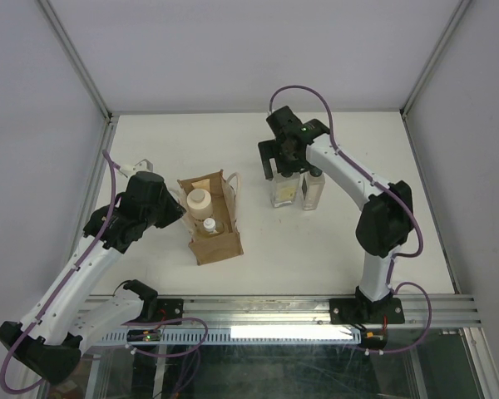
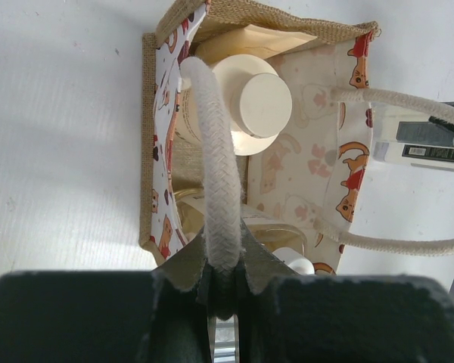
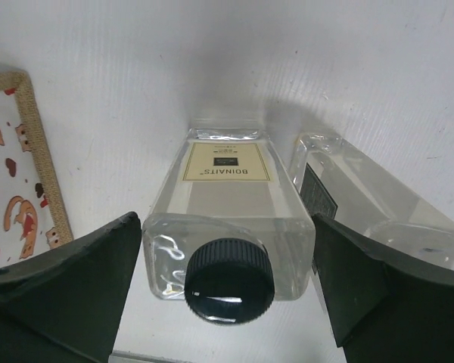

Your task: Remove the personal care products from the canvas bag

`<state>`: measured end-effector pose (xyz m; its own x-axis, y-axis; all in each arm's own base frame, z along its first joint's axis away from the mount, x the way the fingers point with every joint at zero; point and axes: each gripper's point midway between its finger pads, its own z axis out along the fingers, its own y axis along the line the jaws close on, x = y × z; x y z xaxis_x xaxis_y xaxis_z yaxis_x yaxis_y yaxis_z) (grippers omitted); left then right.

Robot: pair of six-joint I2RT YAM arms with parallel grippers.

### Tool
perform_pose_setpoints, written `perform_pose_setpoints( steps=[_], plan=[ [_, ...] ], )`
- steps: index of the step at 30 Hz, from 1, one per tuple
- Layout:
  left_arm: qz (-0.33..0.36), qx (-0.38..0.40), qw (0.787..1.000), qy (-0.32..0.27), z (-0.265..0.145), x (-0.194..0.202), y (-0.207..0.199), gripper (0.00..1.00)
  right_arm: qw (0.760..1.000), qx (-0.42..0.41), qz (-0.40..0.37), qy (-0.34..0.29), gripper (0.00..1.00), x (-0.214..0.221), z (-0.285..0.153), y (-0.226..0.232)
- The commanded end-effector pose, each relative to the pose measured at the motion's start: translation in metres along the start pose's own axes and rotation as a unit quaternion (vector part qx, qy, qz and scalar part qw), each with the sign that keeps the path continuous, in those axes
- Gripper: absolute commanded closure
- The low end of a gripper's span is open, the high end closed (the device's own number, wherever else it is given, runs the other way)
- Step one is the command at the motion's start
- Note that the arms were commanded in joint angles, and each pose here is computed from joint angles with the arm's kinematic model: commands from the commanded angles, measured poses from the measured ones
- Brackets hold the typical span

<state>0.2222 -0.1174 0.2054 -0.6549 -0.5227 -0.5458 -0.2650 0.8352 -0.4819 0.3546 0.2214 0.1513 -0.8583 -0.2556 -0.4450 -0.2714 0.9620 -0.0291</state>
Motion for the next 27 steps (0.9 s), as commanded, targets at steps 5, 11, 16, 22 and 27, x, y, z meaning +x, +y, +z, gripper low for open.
perform_pose_setpoints(
  steps=[5,11,16,22,27],
  plan=[
    [-0.007,0.028,0.999,-0.015,-0.007,-0.009,-0.011,1.0,0.994,-0.038,-0.011,-0.106,0.01,-0.05,-0.091,0.002],
    [-0.006,0.027,1.0,-0.012,-0.006,-0.008,-0.011,1.0,0.975,-0.141,-0.03,-0.169,0.01,-0.058,-0.139,0.028],
    [-0.006,0.026,1.0,-0.013,-0.005,-0.008,-0.011,1.0,0.925,-0.272,-0.135,-0.229,0.01,-0.043,-0.176,0.094],
    [-0.005,0.029,1.0,-0.011,-0.006,-0.009,-0.013,1.0,0.829,-0.378,-0.295,-0.289,0.01,-0.004,-0.219,0.164],
    [-0.006,0.031,0.999,-0.011,-0.007,-0.009,-0.014,1.0,0.741,-0.397,-0.451,-0.299,0.07,0.043,-0.219,0.21]
  ],
)
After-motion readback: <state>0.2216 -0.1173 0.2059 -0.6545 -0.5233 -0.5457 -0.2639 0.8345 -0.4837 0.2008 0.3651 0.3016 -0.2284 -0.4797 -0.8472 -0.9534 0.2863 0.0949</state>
